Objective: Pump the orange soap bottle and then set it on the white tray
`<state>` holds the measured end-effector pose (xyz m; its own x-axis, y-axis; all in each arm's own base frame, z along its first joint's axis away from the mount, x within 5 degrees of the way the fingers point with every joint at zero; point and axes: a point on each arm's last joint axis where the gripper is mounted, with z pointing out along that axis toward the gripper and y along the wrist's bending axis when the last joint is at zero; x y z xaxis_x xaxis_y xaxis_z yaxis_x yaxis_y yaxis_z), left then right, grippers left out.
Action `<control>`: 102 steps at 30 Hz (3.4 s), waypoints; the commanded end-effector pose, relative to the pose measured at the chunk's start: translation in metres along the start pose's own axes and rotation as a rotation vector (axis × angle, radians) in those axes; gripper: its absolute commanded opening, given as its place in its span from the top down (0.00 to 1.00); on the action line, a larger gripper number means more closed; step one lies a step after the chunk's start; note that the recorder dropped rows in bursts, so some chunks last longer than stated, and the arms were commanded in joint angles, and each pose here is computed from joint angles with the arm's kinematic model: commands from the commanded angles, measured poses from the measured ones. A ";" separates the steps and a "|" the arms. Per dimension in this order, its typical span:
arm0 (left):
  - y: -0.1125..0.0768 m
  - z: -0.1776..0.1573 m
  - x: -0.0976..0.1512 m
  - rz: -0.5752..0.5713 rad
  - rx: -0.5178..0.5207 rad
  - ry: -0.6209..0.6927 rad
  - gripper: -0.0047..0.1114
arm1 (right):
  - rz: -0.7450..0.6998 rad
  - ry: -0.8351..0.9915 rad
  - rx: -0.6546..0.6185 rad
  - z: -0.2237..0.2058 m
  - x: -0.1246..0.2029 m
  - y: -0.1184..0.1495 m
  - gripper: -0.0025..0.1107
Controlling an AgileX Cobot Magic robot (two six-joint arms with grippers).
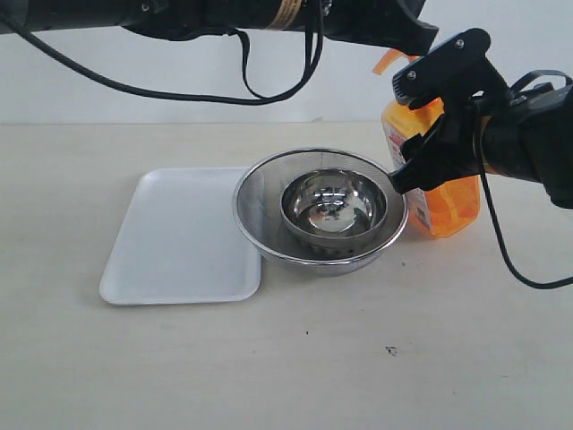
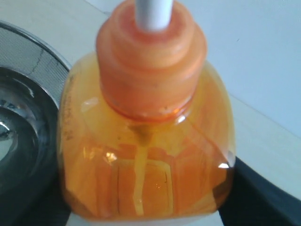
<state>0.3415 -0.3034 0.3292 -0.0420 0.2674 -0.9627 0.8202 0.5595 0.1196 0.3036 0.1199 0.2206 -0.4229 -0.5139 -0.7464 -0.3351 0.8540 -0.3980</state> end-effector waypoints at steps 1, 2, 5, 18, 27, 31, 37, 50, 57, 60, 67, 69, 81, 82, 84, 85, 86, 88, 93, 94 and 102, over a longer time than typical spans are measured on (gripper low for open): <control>0.001 0.001 -0.003 -0.013 -0.027 -0.010 0.92 | 0.013 0.041 -0.054 0.006 0.010 0.008 0.98; 0.001 0.002 -0.003 -0.013 -0.027 -0.010 0.92 | 0.013 0.041 -0.055 0.006 0.010 0.009 0.98; 0.001 0.006 0.003 -0.017 -0.022 0.005 0.92 | 0.013 0.041 -0.057 0.006 0.010 0.009 0.98; 0.000 0.014 0.014 -0.024 -0.009 0.031 0.92 | 0.013 0.041 -0.057 0.006 0.010 0.009 0.98; -0.001 0.024 0.029 -0.035 0.013 0.065 0.92 | 0.013 0.041 -0.057 0.006 0.010 0.009 0.98; -0.001 0.025 0.030 -0.036 0.013 0.067 0.92 | 0.013 0.041 -0.057 0.006 0.010 0.009 0.98; -0.001 0.025 0.030 -0.036 0.013 0.067 0.92 | 0.013 0.041 -0.062 0.006 0.010 0.009 0.98; -0.002 0.026 0.037 -0.041 0.016 0.086 0.92 | 0.013 0.040 -0.068 0.006 0.010 0.010 0.98; -0.003 0.025 0.047 -0.047 0.006 0.114 0.92 | 0.014 0.040 -0.070 0.005 0.010 0.010 0.98; -0.003 0.025 0.047 -0.047 0.006 0.114 0.92 | 0.014 0.040 -0.070 0.005 0.010 0.010 0.98; -0.003 0.026 0.048 -0.048 0.004 0.116 0.92 | 0.014 0.040 -0.072 0.005 0.010 0.010 0.98; -0.003 0.026 0.048 -0.047 0.002 0.116 0.92 | 0.014 0.040 -0.072 0.005 0.010 0.010 0.98; -0.003 0.030 0.054 -0.051 0.003 0.130 0.92 | 0.014 0.038 -0.072 0.005 0.009 0.010 0.98; -0.003 0.030 0.054 -0.051 0.003 0.130 0.92 | 0.014 0.038 -0.072 0.005 0.009 0.010 0.98; -0.003 0.030 0.054 -0.051 0.003 0.130 0.92 | 0.015 0.036 -0.067 0.006 0.009 0.009 0.98; -0.003 0.030 0.054 -0.051 0.003 0.130 0.92 | 0.015 0.034 -0.067 0.006 0.008 0.009 0.98; -0.003 0.030 0.054 -0.051 0.003 0.130 0.92 | 0.015 0.034 -0.073 0.006 0.008 0.010 0.98; -0.003 0.030 0.054 -0.051 0.003 0.130 0.92 | 0.016 0.032 -0.077 0.005 0.007 0.010 0.98; -0.003 0.030 0.054 -0.051 0.003 0.130 0.92 | 0.016 0.031 -0.083 0.005 0.007 0.011 0.98; -0.003 0.030 0.054 -0.051 0.003 0.130 0.92 | 0.016 0.031 -0.083 0.005 0.007 0.011 0.98; -0.003 0.030 0.054 -0.050 0.000 0.130 0.92 | 0.016 0.031 -0.083 0.005 0.007 0.011 0.98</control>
<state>0.3535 -0.3091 0.2941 -0.1229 0.2955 -0.9474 0.8030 0.5906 0.0800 0.3052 0.1191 0.2175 -0.4173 -0.5471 -0.7256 -0.3429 0.8342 -0.4319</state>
